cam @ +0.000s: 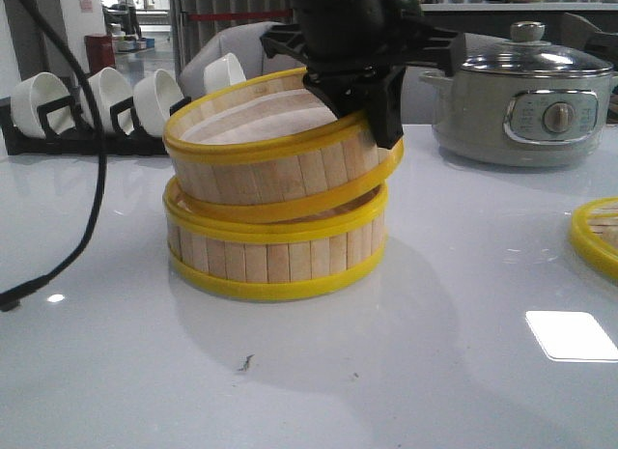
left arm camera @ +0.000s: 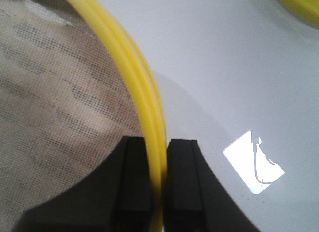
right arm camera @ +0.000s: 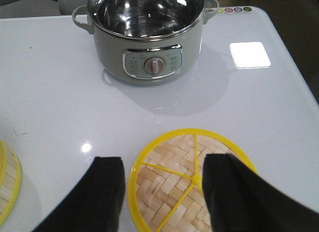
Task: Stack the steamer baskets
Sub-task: 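Lift the basket with the left gripper and carry it over the middle basket, then lower the basket onto the middle basket and open the left gripper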
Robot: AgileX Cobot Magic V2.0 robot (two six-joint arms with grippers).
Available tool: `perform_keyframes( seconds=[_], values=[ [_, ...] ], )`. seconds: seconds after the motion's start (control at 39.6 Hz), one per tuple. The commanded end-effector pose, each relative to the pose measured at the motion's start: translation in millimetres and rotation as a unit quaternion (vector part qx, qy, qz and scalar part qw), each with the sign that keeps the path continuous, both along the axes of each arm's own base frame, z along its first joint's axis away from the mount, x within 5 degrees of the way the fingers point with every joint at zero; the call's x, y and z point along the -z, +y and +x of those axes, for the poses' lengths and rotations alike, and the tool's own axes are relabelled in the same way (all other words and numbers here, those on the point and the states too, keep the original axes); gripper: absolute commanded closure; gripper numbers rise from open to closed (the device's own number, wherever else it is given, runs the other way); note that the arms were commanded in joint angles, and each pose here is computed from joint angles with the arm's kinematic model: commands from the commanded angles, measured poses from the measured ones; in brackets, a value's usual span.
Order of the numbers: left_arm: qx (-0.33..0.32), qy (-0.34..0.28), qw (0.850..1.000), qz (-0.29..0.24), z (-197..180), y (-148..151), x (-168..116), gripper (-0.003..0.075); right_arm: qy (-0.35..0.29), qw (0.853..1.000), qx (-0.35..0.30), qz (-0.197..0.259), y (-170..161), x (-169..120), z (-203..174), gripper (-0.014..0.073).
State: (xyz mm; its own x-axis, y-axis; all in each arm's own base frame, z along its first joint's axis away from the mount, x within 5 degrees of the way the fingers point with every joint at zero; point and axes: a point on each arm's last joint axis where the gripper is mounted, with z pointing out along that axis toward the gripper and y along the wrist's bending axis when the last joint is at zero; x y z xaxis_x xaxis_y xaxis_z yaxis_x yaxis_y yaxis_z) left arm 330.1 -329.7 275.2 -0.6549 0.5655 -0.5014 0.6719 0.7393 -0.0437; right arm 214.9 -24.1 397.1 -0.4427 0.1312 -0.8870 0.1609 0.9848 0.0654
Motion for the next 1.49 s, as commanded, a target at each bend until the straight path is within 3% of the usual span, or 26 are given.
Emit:
perform_keyframes(
  seconds=[0.0, 0.23, 0.91, 1.06, 1.29, 1.46],
  values=[
    [0.004, -0.043, 0.998, -0.042, -4, -3, -32, 0.0636, -0.062, 0.998, -0.001, -0.008, 0, -21, -2, 0.0130],
    [0.005, -0.026, 0.999, -0.025, -3, -6, -18, 0.0636, -0.062, 0.998, -0.001, -0.008, 0, -21, -2, 0.0130],
    [0.006, -0.042, 0.999, -0.015, -1, -4, -19, 0.0629, -0.062, 0.998, -0.001, -0.008, 0, -21, -2, 0.0130],
    [0.007, -0.054, 0.999, -0.003, 1, -2, -22, 0.0561, -0.061, 0.998, -0.001, -0.008, 0, -21, -2, 0.0130],
    [0.005, -0.063, 0.998, -0.007, 1, -1, -40, 0.0396, -0.059, 0.998, -0.002, -0.004, 1, -20, -2, 0.0130],
    [0.004, -0.069, 0.997, -0.014, 0, 0, -56, 0.0380, -0.059, 0.998, -0.002, 0.003, 1, -20, -2, 0.0130]
  ],
)
